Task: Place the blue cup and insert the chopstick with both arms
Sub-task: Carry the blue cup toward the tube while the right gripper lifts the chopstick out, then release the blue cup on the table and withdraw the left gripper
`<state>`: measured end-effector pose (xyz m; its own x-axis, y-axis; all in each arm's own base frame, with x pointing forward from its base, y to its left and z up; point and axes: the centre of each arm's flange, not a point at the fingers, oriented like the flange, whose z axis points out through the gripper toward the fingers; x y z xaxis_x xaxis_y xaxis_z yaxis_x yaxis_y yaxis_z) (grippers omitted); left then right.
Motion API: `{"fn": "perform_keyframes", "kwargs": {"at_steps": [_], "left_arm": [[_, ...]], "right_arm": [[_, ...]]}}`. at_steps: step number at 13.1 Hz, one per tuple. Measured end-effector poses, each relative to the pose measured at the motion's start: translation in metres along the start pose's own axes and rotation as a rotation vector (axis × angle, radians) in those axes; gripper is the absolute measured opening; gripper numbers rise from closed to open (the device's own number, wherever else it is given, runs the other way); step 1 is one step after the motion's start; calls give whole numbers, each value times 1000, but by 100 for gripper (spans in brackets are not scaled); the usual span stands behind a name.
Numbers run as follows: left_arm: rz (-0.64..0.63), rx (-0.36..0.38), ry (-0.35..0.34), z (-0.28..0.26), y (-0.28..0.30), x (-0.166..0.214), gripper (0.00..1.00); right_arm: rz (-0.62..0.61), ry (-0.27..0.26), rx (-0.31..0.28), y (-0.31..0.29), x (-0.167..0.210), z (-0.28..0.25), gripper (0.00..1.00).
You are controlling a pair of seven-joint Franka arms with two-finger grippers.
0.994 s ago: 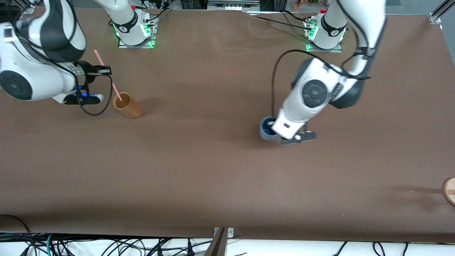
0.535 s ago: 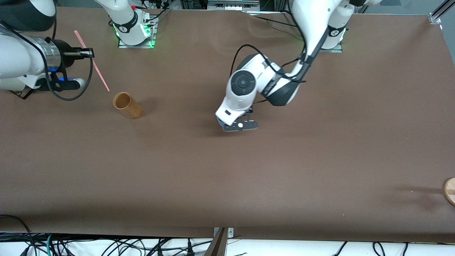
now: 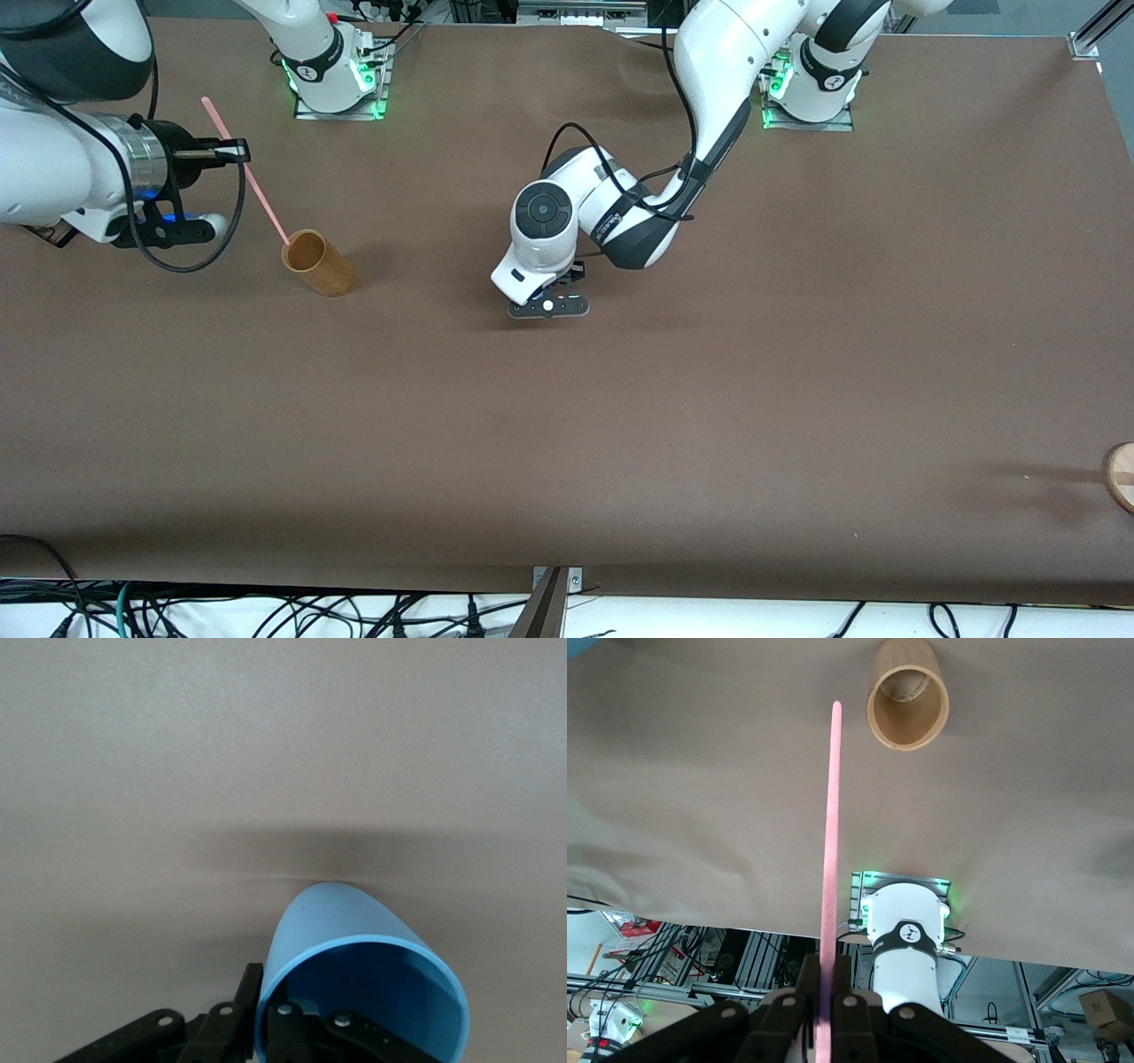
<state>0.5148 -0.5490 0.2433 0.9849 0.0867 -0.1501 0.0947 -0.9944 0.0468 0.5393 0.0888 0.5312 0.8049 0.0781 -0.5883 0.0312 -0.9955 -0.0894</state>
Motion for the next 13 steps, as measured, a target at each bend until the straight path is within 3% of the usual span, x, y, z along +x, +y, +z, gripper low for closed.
{"fn": "perform_keyframes", "kwargs": {"at_steps": [5, 8, 9, 13], "left_arm": [[-14, -36, 39, -27, 0, 15, 64], [-33, -73, 78, -87, -14, 29, 93], [-34, -78, 89, -116, -27, 37, 100], [30, -84, 135, -242, -124, 77, 100]], "right_arm": [[-12, 10, -7, -7, -1, -3, 8], [-11, 10, -6, -7, -1, -3, 8], [-11, 10, -6, -7, -1, -4, 8], [-30, 7, 2, -16, -2, -3, 8]]}}
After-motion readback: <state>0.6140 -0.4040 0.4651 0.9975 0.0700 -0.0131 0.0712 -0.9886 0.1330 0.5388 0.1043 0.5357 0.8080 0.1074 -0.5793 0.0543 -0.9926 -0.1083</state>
